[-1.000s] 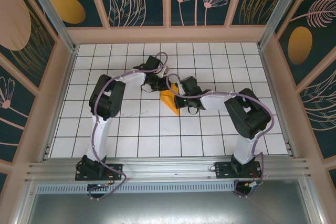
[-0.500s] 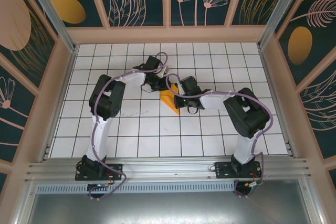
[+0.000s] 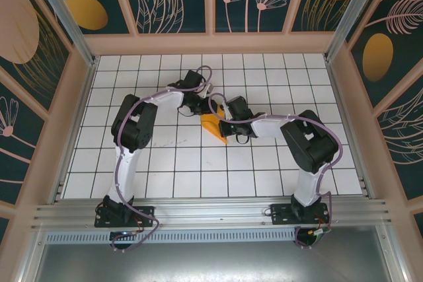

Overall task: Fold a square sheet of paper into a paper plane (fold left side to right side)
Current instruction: Third fold the triangle at the center of the table.

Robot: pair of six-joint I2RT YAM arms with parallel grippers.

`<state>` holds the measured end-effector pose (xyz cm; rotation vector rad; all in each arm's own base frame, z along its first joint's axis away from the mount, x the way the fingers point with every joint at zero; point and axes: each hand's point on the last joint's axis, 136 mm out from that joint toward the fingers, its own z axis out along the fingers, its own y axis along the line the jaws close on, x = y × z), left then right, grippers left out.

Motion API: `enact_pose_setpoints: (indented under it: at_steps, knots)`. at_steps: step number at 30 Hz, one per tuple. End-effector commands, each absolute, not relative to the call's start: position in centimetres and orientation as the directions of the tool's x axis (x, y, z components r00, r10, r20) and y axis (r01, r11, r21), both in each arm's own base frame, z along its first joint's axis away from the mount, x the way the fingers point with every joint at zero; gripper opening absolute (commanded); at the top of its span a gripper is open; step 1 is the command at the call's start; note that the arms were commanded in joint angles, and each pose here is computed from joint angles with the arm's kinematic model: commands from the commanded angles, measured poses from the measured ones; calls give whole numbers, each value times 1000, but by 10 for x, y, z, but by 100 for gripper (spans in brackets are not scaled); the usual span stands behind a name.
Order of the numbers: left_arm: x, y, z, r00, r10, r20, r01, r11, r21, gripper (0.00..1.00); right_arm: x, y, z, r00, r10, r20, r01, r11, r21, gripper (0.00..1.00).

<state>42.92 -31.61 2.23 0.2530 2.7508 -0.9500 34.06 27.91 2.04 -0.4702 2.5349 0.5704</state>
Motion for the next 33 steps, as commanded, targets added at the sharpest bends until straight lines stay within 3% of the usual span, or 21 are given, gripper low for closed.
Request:
enact_pose_setpoints:
  at_steps: [1, 5, 9, 17, 33]
  knots:
    - [447, -298, 58, -947, 51, -317, 229, 797, -559, 30, 322, 272, -5, -850, -265, -455, -421, 861, 287, 0]
    - [456, -279, 85, -927, 6, -376, 225, 811, -540, 29, 320, 272, -6, -850, -272, -452, -427, 858, 287, 0]
    - [432, -280, 100, -925, 2, -379, 247, 762, -599, 20, 320, 274, -5, -847, -277, -454, -434, 854, 288, 0]
    - [375, -307, 83, -961, 44, -272, 232, 663, -712, 13, 320, 275, -4, -844, -285, -455, -441, 851, 285, 0]
    - [360, -315, 36, -982, 69, -177, 174, 701, -692, 11, 321, 281, -3, -839, -299, -454, -454, 845, 282, 0]
